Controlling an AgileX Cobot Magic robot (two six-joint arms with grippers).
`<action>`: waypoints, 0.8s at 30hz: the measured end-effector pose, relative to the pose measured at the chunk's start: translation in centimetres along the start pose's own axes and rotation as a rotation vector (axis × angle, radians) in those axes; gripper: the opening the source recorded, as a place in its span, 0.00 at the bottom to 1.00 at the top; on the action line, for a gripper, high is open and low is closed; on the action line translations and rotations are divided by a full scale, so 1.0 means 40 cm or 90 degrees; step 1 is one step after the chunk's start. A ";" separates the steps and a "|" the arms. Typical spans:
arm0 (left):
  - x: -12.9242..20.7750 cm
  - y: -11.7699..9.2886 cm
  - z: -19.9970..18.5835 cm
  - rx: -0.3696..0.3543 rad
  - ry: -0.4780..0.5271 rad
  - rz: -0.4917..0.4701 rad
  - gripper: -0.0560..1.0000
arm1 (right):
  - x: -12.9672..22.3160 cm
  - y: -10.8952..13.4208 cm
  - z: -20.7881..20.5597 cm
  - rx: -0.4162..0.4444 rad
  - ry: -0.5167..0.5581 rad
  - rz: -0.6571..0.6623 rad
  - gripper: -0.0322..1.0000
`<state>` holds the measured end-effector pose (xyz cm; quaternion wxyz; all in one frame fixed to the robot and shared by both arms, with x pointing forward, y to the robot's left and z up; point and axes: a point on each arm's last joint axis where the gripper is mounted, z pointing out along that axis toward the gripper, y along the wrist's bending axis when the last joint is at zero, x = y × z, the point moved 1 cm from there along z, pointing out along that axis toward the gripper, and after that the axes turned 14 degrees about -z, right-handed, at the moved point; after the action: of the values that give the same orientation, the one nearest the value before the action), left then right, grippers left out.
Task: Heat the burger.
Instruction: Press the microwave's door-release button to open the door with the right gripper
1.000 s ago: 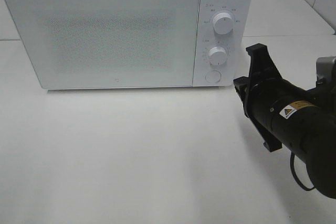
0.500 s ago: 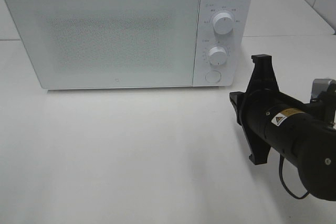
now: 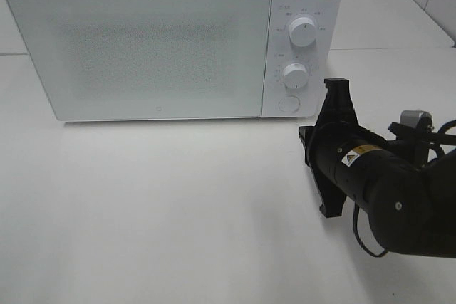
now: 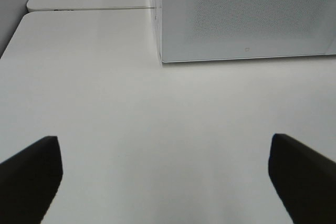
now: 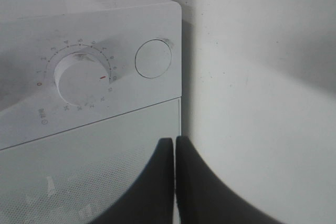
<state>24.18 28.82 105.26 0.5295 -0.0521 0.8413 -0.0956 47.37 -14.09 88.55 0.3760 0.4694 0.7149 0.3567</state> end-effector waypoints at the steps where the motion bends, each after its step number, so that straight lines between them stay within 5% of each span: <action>1: 0.000 0.000 0.000 0.000 0.000 0.000 0.99 | -0.003 0.005 0.007 -0.003 -0.004 0.004 0.03; 24: 0.000 0.000 0.000 0.000 0.000 0.000 0.99 | -0.024 0.029 0.179 0.028 -0.018 0.000 0.03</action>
<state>24.18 28.82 105.26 0.5295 -0.0521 0.8413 -0.0956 54.35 -13.52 86.43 0.3756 0.4827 0.7171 0.3342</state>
